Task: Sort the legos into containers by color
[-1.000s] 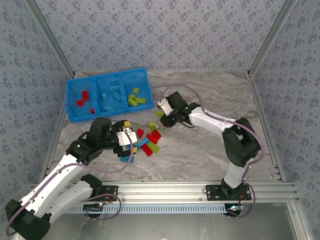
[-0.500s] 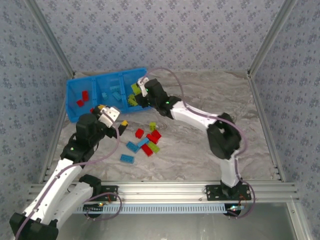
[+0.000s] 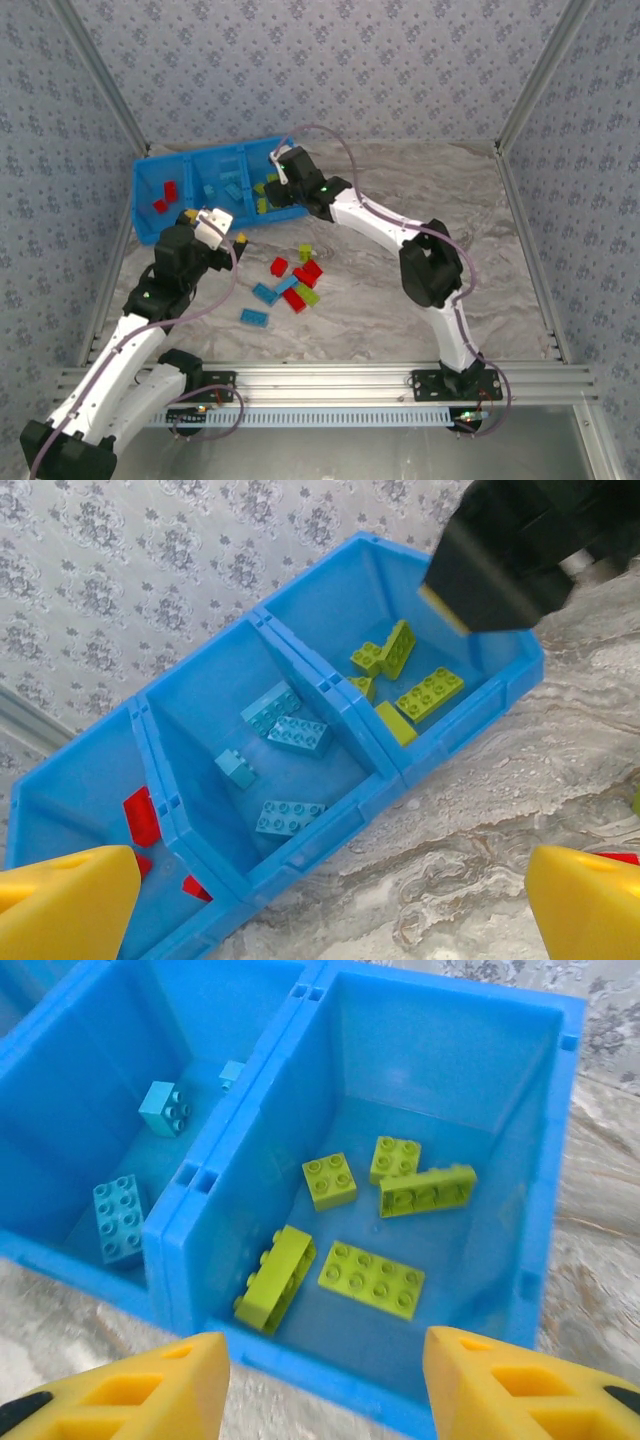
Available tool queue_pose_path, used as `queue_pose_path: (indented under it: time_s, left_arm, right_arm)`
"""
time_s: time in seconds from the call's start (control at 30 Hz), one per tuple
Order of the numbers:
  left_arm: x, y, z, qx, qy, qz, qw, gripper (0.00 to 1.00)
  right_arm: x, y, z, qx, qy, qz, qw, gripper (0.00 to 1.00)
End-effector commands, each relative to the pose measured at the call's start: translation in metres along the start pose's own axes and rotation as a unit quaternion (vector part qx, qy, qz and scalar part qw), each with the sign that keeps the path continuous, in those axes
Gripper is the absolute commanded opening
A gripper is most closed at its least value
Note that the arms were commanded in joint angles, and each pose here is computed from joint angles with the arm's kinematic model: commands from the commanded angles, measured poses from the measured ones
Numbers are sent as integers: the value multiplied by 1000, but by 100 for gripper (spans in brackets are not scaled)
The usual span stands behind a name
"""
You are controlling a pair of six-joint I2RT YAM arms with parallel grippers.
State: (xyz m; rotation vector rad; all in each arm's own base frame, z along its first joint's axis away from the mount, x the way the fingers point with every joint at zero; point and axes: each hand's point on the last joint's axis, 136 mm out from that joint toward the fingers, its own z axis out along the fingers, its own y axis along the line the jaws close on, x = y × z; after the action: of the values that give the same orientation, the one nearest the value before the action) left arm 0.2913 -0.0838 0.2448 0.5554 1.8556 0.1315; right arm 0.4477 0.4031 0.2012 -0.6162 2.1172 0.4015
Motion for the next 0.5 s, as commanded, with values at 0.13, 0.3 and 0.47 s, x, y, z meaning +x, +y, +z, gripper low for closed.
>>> queue_pose_path:
  time_s: [0.13, 0.3, 0.47]
  left_arm:
    - [-19, 41, -9, -78, -18, -172, 982, 99]
    - [22, 35, -16, -106, 57, -460, 880, 89]
    - [78, -26, -23, -71, 213, -633, 741, 74]
  right_arm:
    - [-5, 25, -122, -98, -34, -21, 994, 70]
    - [44, 38, -178, -152, -23, -38, 987, 81]
    - [97, 42, -211, -185, -5, -34, 982, 89]
